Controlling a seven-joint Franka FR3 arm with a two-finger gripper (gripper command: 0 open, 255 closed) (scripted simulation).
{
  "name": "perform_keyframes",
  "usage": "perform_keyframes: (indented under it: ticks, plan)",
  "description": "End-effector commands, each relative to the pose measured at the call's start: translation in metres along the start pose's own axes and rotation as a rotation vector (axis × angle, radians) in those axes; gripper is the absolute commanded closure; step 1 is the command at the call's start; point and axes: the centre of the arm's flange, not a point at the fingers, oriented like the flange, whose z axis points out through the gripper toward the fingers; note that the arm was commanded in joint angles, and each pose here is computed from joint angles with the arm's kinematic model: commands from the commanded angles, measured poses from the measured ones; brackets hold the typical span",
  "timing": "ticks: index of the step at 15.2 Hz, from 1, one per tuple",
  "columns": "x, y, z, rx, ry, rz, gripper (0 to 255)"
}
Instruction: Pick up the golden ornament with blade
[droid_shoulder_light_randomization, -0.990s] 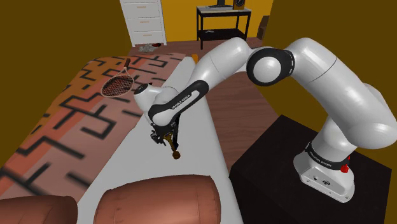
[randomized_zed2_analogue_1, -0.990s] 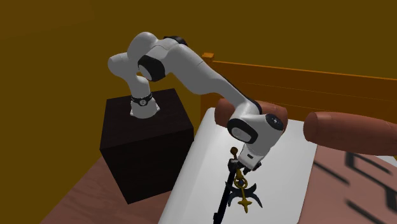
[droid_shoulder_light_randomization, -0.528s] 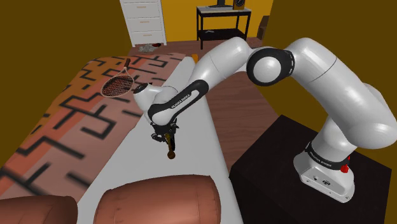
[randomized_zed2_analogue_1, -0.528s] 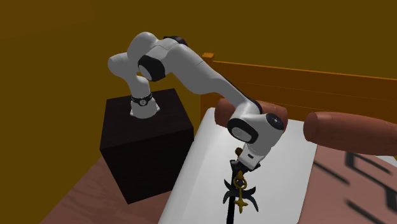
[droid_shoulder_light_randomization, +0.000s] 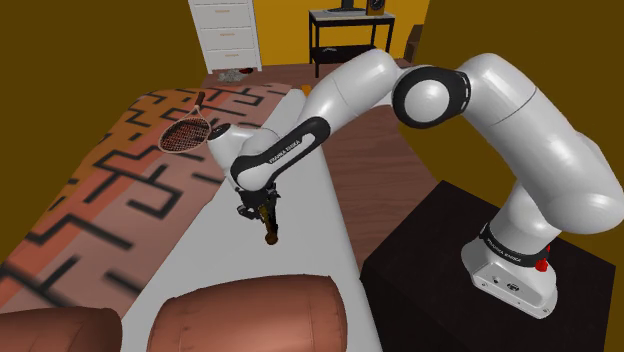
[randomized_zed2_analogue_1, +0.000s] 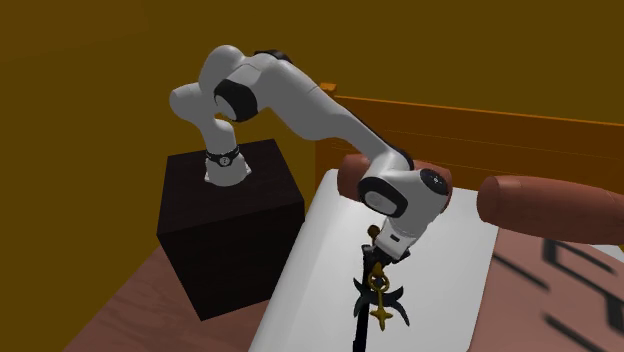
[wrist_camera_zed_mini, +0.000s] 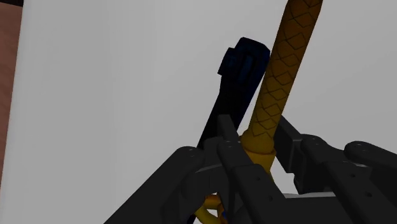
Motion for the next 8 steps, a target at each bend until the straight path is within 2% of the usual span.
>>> perform_keyframes:
  ticks: [1,8]
  plan:
    - [0.0,0.002,-0.011,0.0,0.0,0.0,255]
    - [-0.005,0.009,-0.047,0.0,0.0,0.0,255]
